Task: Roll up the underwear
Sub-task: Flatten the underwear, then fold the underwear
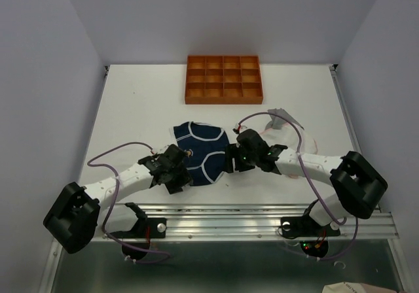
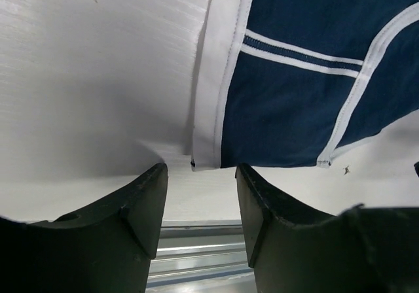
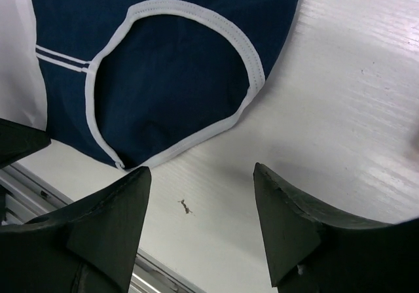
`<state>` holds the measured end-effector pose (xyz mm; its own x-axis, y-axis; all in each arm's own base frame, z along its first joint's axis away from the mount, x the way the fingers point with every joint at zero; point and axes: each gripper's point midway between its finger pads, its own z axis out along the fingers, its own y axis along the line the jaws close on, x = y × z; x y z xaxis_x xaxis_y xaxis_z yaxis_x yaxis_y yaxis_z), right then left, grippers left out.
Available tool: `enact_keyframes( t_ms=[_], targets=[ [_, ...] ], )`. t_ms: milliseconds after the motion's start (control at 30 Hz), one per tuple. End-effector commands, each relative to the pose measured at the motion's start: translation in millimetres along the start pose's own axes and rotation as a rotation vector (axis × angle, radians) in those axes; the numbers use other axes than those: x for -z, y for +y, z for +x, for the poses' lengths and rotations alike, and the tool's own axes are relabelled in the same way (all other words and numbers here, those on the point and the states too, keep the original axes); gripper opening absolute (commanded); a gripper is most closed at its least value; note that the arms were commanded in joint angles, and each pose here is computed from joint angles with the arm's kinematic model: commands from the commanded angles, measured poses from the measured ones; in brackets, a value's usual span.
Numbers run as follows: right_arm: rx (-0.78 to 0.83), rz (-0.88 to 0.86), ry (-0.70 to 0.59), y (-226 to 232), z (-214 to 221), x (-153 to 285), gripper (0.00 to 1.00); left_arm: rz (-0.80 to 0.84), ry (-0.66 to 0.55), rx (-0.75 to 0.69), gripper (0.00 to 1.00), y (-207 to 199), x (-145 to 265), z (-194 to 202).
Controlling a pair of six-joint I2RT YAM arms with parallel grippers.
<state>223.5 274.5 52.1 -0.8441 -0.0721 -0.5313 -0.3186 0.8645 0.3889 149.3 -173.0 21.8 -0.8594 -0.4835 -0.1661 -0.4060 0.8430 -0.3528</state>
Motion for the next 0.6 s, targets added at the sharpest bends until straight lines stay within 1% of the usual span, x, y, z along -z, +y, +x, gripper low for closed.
enact_keyframes(
  t_ms=[0, 33, 100, 200, 267, 333, 367, 433, 567],
  targets=[
    [-0.029, -0.053, -0.040, 10.1, -8.4, -11.5, 0.68, -0.060, -0.058, 0.022, 0.56, 3.5, -3.7, -11.5],
    [-0.032, -0.052, -0.040, 9.8, -8.4, -13.0, 0.68, -0.064, -0.055, 0.019, 0.53, 2.2, -3.9, -11.7],
    [-0.041, -0.030, -0.046, 5.6, -8.5, -16.1, 0.65, -0.089, -0.033, 0.009, 0.50, 7.7, -6.6, -7.6],
    [-0.045, -0.011, -0.051, 0.4, -6.5, -18.0, 0.65, -0.096, -0.020, 0.009, 0.49, 10.4, -10.3, -4.6],
    [-0.042, -0.007, -0.035, -2.1, -1.2, -20.5, 0.64, -0.086, -0.017, 0.008, 0.45, 8.3, -12.3, -4.3],
    [-0.045, -0.025, -0.034, 0.9, -0.8, -22.5, 0.64, -0.094, -0.011, -0.004, 0.34, 8.1, -14.7, -3.9],
    [-0.052, -0.033, -0.035, 2.2, -0.6, -25.0, 0.62, -0.094, -0.010, -0.015, 0.19, 5.8, -15.5, -5.0],
    [-0.055, -0.040, -0.033, 3.6, -0.6, -27.0, 0.60, -0.094, -0.010, -0.023, 0.00, 3.2, -15.5, -6.2],
    [-0.060, -0.028, -0.021, 1.7, 1.2, -31.7, 0.59, -0.067, -0.008, -0.050, 0.00, -2.7, -16.9, -7.0]
  ],
)
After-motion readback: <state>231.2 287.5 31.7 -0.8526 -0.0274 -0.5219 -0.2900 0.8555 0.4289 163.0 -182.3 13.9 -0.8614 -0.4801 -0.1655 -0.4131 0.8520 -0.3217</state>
